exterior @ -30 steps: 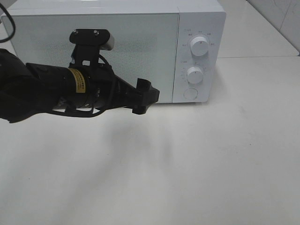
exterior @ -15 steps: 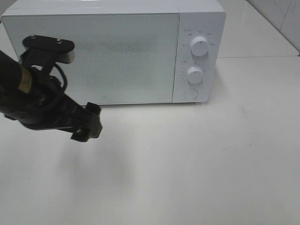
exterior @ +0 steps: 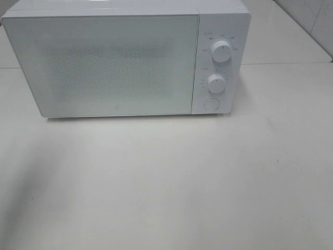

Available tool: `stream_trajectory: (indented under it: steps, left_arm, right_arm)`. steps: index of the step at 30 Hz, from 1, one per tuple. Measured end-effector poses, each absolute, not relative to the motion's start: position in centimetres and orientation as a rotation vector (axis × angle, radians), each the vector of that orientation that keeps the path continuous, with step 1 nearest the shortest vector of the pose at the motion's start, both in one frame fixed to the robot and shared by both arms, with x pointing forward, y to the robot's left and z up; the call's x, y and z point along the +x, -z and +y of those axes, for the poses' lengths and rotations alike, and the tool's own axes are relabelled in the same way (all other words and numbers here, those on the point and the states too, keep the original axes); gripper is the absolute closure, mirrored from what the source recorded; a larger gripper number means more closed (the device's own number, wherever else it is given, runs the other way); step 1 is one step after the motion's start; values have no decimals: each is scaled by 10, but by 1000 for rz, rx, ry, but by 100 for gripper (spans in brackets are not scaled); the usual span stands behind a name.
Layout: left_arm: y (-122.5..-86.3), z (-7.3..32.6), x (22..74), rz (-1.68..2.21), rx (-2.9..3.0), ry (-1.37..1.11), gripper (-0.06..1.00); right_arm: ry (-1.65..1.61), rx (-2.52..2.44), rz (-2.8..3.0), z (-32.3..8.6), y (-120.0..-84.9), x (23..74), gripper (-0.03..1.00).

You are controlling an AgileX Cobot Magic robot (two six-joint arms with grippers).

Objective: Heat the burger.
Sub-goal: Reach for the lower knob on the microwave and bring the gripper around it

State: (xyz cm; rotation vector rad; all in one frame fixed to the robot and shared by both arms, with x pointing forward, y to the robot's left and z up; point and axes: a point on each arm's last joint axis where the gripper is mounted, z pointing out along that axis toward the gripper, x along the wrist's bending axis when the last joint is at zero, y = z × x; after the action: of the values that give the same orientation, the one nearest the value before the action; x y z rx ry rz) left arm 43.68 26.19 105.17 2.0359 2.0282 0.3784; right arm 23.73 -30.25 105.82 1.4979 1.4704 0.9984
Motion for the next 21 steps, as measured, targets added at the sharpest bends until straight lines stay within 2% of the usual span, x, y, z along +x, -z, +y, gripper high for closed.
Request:
stream_trajectory:
  steps: [7, 13, 18, 21]
  left_arm:
    - [-1068, 305, 412, 2192, 1876, -350, -3]
    - [-1075, 306, 382, 2132, 1818, -414, -3]
    - [-1065, 305, 335, 1974, 1773, -573, -3]
    - [-1063, 304, 328, 1955, 1763, -593, -3]
  right_arm:
    - [-998, 1498, 1470, -303, -1058, 237, 22]
    - [-998, 1498, 1470, -303, -1058, 237, 22]
    - [-998, 1498, 1470, -303, -1058, 237, 22]
    - [-998, 1498, 1470, -303, -1058, 237, 22]
